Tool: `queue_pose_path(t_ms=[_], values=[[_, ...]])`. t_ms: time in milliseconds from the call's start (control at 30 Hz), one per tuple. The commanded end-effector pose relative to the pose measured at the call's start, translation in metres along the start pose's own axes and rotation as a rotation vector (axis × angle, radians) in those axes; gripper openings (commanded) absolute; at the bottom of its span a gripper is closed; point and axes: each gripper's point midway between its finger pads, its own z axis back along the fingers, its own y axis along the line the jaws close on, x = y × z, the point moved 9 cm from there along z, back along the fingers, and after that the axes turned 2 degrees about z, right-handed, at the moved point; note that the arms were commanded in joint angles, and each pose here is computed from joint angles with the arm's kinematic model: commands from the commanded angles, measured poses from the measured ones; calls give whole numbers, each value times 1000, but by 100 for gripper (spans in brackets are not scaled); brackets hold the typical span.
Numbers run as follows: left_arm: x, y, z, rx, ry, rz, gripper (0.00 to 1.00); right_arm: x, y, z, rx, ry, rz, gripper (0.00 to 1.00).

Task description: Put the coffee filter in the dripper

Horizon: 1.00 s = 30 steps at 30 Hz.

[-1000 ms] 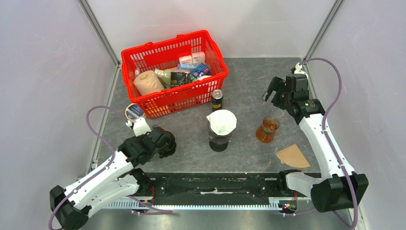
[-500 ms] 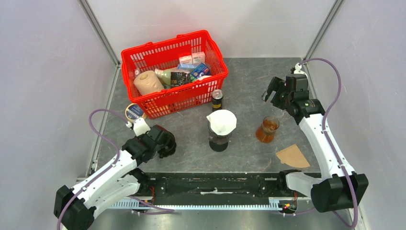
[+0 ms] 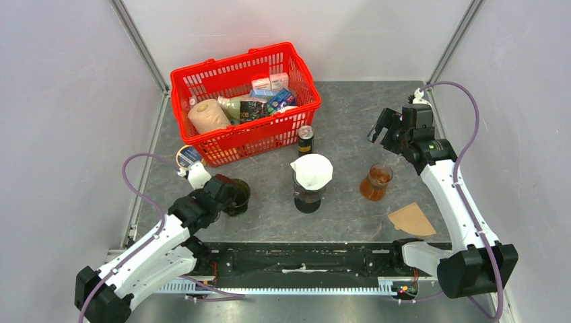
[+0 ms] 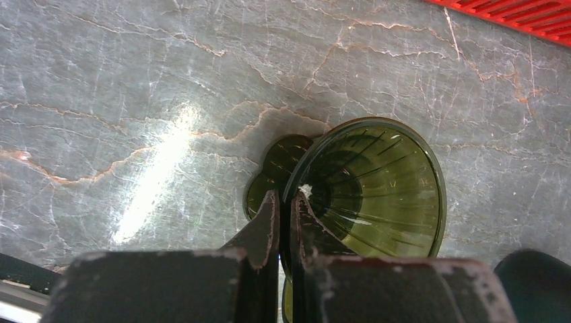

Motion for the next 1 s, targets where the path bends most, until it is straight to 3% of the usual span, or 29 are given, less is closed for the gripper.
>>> queue_pose_path(t_ms=[0,833,967], values=[[15,-2,10,-25,-35,-47,2,6,2,8,42,-40,9,96],[77,-32,73,-365,-174,31,2,5,7,8,102,-10,38,96],[90,-37,83,-424,-244,111,2,6,11,9,138,-1,44,96]])
